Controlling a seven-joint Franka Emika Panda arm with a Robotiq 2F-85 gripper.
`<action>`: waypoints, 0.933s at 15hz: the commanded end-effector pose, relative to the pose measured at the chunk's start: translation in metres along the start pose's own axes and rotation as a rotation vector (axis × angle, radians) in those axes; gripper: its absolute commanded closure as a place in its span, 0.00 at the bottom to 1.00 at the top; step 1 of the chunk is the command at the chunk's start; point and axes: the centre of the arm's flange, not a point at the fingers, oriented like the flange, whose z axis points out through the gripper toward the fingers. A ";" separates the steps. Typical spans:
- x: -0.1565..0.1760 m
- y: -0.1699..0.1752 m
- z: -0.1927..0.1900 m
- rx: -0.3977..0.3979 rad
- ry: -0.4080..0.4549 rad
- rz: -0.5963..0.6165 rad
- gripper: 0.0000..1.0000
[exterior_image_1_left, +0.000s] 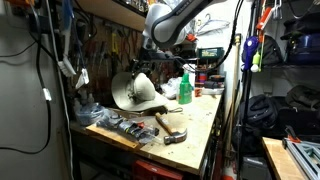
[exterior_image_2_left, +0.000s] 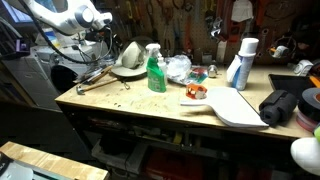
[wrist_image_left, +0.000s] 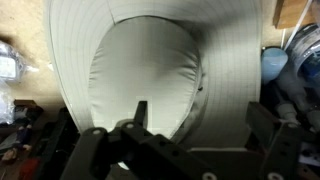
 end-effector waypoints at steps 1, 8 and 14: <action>0.000 -0.001 -0.001 0.001 0.001 -0.001 0.00; 0.015 0.023 0.016 -0.058 0.108 0.025 0.00; 0.032 0.047 0.032 -0.114 0.205 0.065 0.00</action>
